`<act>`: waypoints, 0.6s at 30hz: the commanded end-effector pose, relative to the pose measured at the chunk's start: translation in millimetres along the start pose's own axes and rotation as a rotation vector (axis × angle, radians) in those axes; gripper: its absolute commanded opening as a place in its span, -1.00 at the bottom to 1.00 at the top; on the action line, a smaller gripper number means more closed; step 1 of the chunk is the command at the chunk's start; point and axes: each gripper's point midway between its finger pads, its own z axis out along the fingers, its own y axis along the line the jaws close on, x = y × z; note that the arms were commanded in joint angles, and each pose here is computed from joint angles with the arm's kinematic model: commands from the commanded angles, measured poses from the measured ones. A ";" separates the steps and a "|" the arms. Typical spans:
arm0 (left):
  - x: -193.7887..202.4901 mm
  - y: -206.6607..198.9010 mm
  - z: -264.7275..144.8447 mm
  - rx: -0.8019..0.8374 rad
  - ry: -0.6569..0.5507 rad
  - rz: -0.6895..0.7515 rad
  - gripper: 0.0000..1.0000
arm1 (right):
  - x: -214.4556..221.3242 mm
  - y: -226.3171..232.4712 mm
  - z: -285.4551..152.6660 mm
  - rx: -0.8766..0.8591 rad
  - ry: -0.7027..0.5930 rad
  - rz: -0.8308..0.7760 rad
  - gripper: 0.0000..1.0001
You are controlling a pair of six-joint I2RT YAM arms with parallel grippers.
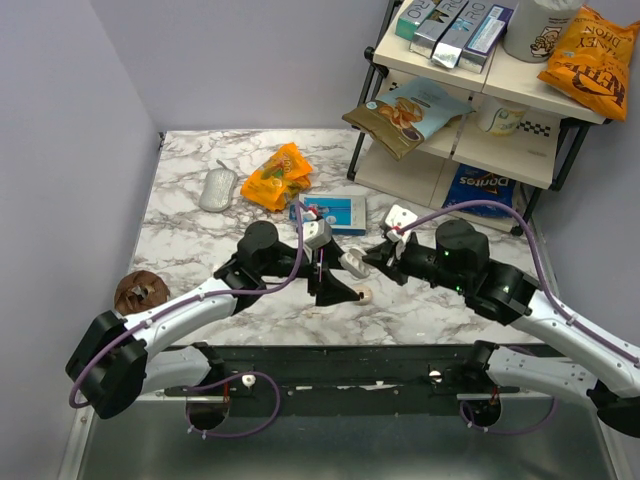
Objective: Insert the wireless bluetooth earbuds into the charging case
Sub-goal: Open the charging case.
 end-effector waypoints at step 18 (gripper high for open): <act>-12.6 8.6 -1.7 -0.037 -0.039 0.139 0.25 | 6.2 16.0 10.6 -0.083 0.039 0.005 -0.99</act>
